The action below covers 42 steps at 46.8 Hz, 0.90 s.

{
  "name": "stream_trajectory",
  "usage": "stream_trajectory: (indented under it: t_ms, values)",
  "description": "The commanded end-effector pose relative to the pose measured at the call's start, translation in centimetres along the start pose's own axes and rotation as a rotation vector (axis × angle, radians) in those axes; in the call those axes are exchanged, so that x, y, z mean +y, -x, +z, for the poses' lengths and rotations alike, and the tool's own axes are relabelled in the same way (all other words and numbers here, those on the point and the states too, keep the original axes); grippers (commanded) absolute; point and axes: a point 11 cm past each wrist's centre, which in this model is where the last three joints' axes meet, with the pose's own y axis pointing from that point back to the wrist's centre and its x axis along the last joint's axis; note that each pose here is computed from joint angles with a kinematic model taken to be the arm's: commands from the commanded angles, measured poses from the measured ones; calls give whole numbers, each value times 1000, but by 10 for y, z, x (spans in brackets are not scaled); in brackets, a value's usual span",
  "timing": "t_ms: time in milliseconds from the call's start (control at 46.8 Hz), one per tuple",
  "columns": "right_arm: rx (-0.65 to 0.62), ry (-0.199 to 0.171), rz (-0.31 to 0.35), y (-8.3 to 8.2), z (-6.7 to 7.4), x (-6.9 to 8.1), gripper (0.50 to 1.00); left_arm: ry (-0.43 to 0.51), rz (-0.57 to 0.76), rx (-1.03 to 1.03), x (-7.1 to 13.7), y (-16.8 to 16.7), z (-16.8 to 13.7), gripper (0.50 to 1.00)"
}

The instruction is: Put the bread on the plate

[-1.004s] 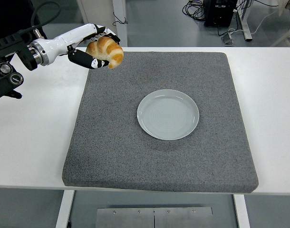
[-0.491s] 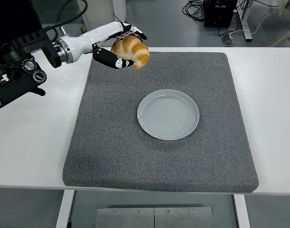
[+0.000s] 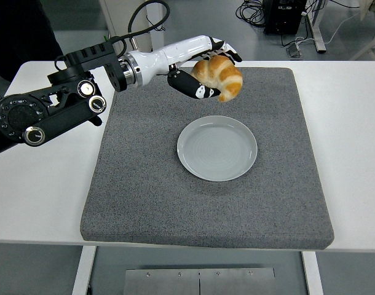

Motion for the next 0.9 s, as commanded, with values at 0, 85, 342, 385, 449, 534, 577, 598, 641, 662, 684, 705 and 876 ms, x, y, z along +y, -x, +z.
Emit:
stream_trajectory:
  t_ms: [0, 85, 342, 385, 449, 534, 577, 598, 641, 662, 684, 705, 876]
  values:
    - [0, 0, 0, 0, 0, 0, 1000, 7, -12, -1, -4, 6, 3, 683]
    - [0, 0, 0, 0, 0, 0, 1000, 7, -32, -19, -9, 16, 3, 683]
    - [0, 0, 0, 0, 0, 0, 1000, -12, -42, -26, -14, 39, -6, 683]
    - [0, 0, 0, 0, 0, 0, 1000, -11, -50, -26, -16, 46, -6, 683]
    - [0, 0, 0, 0, 0, 0, 1000, -17, -56, -30, -16, 54, -9, 683]
    - [0, 0, 0, 0, 0, 0, 1000, -30, -61, -33, -18, 64, -14, 683]
    - [0, 0, 0, 0, 0, 0, 1000, -32, -66, -37, -20, 69, -14, 683]
    - [0, 0, 0, 0, 0, 0, 1000, -37, -67, -40, -20, 71, -16, 681]
    - [0, 0, 0, 0, 0, 0, 1000, -44, -70, -47, -21, 76, -19, 681]
    - [0, 0, 0, 0, 0, 0, 1000, -48, -73, -51, -21, 78, -20, 681]
    - [0, 0, 0, 0, 0, 0, 1000, -52, -72, -56, -21, 80, -22, 681]
    - [0, 0, 0, 0, 0, 0, 1000, -53, -75, -60, -21, 83, -22, 683]
    - [0, 0, 0, 0, 0, 0, 1000, -86, -69, -95, -18, 95, -35, 681]
